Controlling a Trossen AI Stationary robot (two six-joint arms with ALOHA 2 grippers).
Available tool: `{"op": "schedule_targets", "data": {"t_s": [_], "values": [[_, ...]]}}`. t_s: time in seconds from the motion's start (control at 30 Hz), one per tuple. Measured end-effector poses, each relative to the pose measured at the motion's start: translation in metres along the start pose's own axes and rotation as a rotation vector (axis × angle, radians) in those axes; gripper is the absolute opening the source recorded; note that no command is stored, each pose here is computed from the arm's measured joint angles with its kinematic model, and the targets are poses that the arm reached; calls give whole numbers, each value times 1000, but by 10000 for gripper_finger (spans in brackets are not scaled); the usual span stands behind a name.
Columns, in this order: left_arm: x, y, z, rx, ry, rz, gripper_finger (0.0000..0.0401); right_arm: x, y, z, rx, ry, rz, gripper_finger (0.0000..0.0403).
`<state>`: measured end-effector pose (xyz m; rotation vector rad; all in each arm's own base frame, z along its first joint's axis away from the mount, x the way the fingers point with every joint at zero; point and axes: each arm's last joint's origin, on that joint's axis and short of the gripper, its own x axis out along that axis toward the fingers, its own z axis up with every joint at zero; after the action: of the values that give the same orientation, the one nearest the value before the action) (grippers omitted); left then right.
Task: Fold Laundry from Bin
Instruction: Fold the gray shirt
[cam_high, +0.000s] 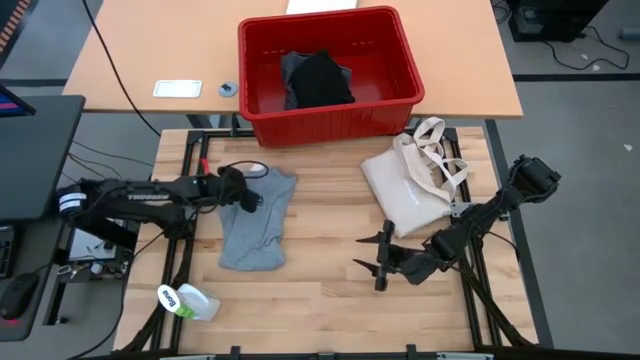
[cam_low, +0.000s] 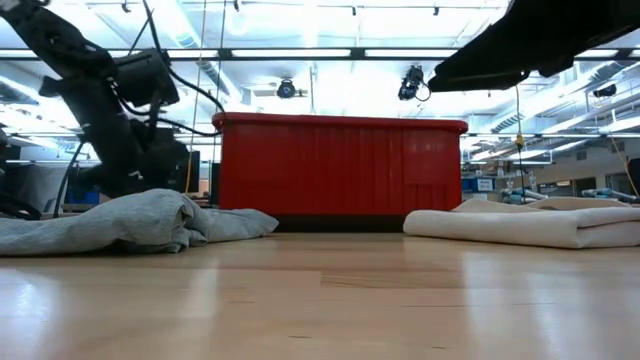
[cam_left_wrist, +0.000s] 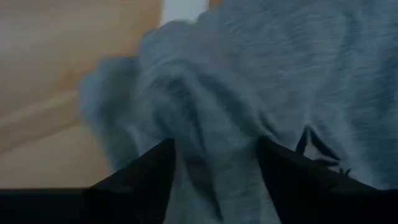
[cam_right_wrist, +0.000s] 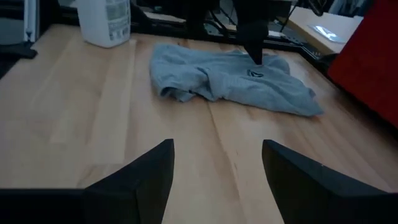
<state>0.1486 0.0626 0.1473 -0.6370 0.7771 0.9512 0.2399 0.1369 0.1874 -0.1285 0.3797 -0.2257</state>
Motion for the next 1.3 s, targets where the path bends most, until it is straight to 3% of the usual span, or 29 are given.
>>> {"op": "schedule_targets", "data": {"t_s": [0.07,0.2,0.27,0.4,0.57,0.63,0.73,0.87,1.03,1.23,1.3], "values": [[6,-4,3,41,-2,-25,198,2,-2,-1,-8,6,-9,250],[17,-6,4,109,52,-86,59,5,-9,-9,-19,29,-34,250],[17,-5,6,98,50,-97,19,7,-12,-12,-7,36,-42,250],[1,-7,17,91,40,-105,7,7,-12,-14,-4,37,-21,250],[-41,-11,34,44,12,-126,6,7,-11,-11,-9,16,6,250],[-56,-9,35,20,29,-82,5,7,-11,-11,-9,15,6,250],[-69,1,29,-16,96,71,4,6,-10,-11,-8,15,13,250],[-67,12,14,-48,143,224,6,4,-7,-9,-1,0,28,250],[-50,15,1,-55,109,226,36,4,-6,-7,3,-24,35,250],[-46,28,-11,-60,167,345,88,4,-6,-7,4,-24,35,250],[-46,27,-9,-76,154,334,102,4,-6,-6,2,-25,35,250]]}}
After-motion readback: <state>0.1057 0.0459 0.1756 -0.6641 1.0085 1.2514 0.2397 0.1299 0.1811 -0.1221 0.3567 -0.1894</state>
